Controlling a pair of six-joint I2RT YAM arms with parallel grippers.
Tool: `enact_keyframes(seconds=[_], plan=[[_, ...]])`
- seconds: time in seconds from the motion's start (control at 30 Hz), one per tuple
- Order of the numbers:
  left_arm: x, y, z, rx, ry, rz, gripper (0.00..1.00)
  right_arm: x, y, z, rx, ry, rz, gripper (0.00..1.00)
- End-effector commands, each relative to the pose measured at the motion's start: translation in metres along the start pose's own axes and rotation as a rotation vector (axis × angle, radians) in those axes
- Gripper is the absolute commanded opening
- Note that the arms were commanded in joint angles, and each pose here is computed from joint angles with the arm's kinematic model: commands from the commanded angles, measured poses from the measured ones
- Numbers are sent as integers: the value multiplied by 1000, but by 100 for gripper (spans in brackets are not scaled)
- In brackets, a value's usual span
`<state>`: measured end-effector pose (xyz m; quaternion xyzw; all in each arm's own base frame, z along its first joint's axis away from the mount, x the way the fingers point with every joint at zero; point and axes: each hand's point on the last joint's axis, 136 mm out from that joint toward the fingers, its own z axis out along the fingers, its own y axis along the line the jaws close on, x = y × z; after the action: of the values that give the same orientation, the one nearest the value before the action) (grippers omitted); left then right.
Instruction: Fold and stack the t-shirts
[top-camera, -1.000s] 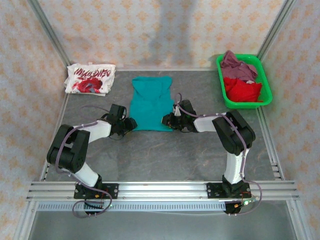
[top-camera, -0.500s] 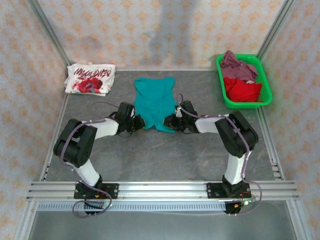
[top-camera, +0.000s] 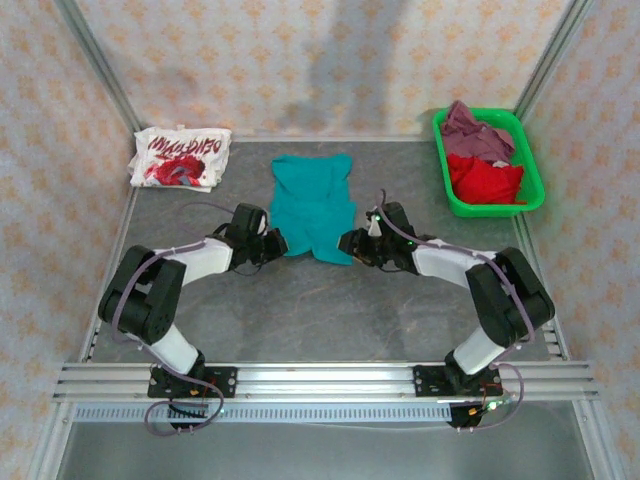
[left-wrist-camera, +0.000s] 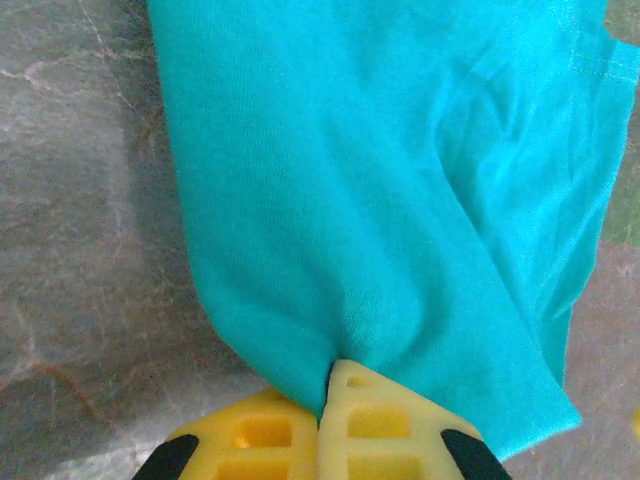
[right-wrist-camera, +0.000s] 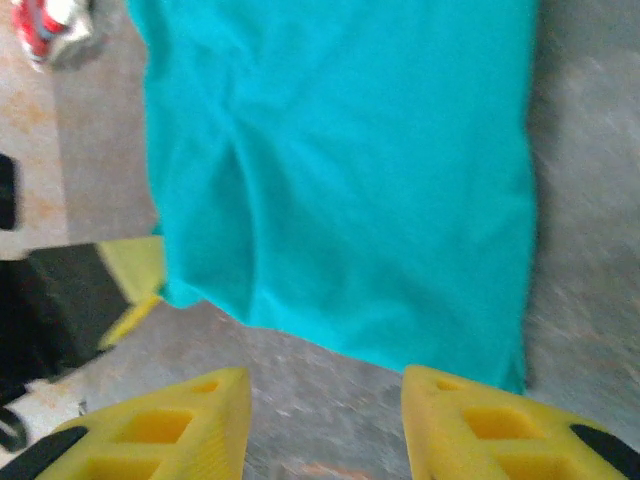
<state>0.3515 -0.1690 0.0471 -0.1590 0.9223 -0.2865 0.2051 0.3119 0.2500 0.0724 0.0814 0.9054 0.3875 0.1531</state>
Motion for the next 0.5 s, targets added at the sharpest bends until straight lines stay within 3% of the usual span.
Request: enact_keyframes(seconds=[0.0,0.2,0.47], plan=[[16,13,-12,-50,50,32,0,19,-26,-2,71,27,83,45],[37,32,-15,-117,135,66,0,23,-36,5,90,37,112,46],[45,38,-11,-117,155,75,0,15,-29,13,55,17,129,45]])
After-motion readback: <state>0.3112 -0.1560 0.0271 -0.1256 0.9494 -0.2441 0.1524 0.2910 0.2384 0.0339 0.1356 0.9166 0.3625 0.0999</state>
